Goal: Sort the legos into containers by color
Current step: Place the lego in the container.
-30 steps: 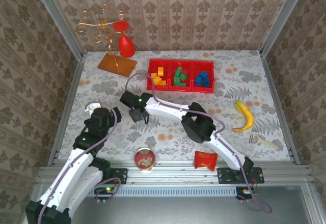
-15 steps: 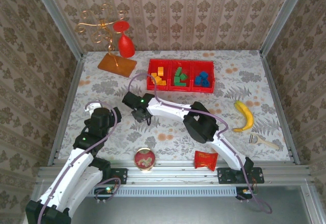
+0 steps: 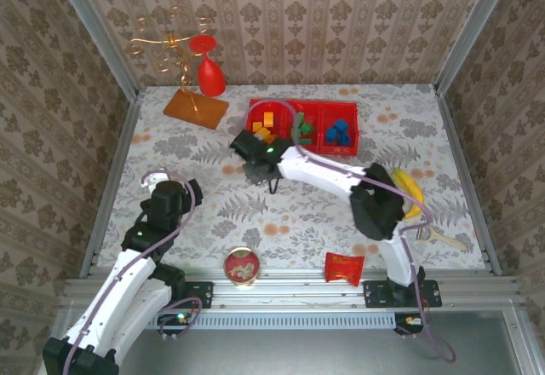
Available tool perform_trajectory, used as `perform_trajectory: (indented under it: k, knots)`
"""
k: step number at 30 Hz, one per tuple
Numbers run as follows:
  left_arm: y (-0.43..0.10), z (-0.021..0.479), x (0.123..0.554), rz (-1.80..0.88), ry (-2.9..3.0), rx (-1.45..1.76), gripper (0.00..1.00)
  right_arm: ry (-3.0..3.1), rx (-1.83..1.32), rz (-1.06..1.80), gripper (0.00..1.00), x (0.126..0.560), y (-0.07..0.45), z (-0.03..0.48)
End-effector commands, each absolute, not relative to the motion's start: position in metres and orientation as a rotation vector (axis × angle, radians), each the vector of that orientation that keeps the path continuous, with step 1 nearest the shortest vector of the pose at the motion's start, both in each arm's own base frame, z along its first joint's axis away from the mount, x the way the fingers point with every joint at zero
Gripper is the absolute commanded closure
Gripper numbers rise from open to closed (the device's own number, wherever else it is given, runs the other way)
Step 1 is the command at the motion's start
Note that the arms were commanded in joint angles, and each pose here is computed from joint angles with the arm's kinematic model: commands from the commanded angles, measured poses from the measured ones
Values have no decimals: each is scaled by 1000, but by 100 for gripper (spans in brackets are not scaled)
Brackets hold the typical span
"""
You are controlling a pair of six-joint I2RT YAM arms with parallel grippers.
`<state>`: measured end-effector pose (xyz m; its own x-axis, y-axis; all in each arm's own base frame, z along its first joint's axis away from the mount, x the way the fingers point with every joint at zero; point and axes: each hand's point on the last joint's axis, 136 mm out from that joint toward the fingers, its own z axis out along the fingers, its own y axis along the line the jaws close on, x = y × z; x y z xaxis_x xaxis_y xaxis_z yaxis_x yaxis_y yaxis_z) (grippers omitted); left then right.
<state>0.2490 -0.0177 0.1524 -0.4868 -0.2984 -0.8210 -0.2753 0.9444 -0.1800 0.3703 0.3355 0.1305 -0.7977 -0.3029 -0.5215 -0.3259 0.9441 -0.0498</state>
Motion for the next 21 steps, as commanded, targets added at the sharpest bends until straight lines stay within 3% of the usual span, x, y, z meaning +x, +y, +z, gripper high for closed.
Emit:
perform_trajectory:
  k: [1,10,21]
  knots:
    - [-15,153,248,-34,2096,-431,0,2491,-293,7,74,393,282,165]
    - [-16,154,248,-46,2097,-432,0,2507,-16,-31,73,427,172,178]
    - [-18,153,248,-53,2106,-425,0,2538,133,-35,72,470,120,167]
